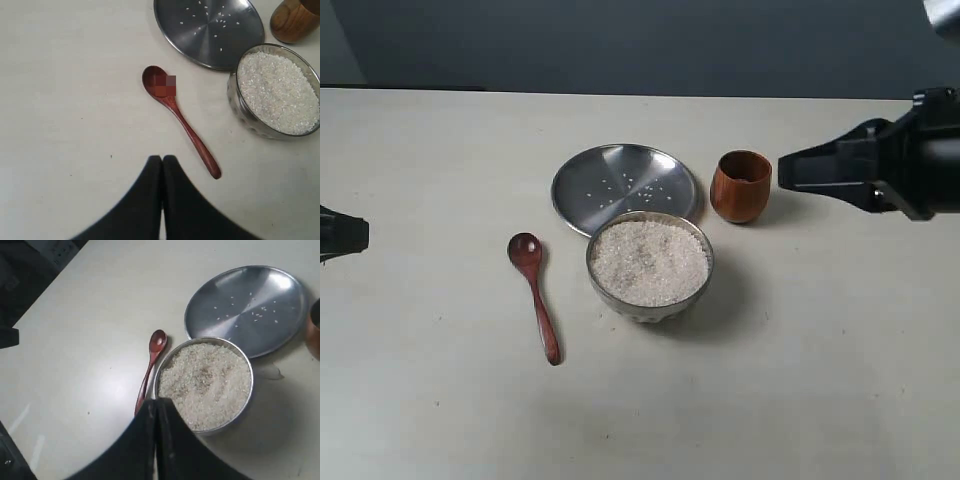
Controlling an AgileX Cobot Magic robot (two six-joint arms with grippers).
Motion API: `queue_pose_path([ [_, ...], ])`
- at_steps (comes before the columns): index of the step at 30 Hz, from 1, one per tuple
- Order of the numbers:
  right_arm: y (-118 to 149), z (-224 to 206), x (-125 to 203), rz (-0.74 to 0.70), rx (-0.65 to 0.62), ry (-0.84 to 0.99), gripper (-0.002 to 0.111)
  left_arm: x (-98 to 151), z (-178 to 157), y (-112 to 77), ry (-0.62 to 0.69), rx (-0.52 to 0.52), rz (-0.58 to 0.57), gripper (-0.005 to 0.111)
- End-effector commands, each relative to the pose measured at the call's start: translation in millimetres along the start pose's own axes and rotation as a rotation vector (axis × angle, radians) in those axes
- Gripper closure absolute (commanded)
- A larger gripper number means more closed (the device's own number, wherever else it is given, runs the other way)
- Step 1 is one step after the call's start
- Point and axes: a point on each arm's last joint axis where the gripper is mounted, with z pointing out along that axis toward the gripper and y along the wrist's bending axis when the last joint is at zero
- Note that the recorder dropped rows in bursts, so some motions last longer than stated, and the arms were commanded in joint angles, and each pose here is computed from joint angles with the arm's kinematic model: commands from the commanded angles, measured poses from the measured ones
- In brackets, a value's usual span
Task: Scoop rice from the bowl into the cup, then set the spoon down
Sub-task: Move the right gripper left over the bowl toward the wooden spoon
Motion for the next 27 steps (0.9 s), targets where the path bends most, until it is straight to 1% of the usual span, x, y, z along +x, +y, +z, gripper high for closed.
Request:
queue_pose_path([
  [1, 14, 21, -10, -0.096, -0.057, 0.049, 0.108, -2, 0, -0.2, -0.009, 0.001, -0.004, 0.106],
  [4, 30, 53, -12, -0.159, -0.058, 0.066, 0.108, -2, 0, -0.2, -0.009, 0.001, -0.004, 0.106],
  [9, 55, 95, -10, -0.217, -0.071, 0.092, 0.108, -3, 0, -0.1, -0.011, 0.000, -0.004, 0.106],
  [13, 68, 128, -9, -0.240, -0.063, 0.104, 0.108, -3, 0, -0.1, -0.011, 0.000, -0.004, 0.106],
  [18, 83, 162, -5, -0.252, -0.094, 0.152, 0.108, -3, 0, 0.1, -0.020, -0.003, -0.004, 0.106],
  [23, 87, 195, -5, -0.215, -0.074, 0.201, 0.108, -4, 0, 0.2, -0.024, -0.004, -0.004, 0.106],
  [27, 82, 215, -9, -0.216, -0.007, 0.273, 0.108, -4, 0, 0.2, -0.024, -0.004, -0.004, 0.106],
])
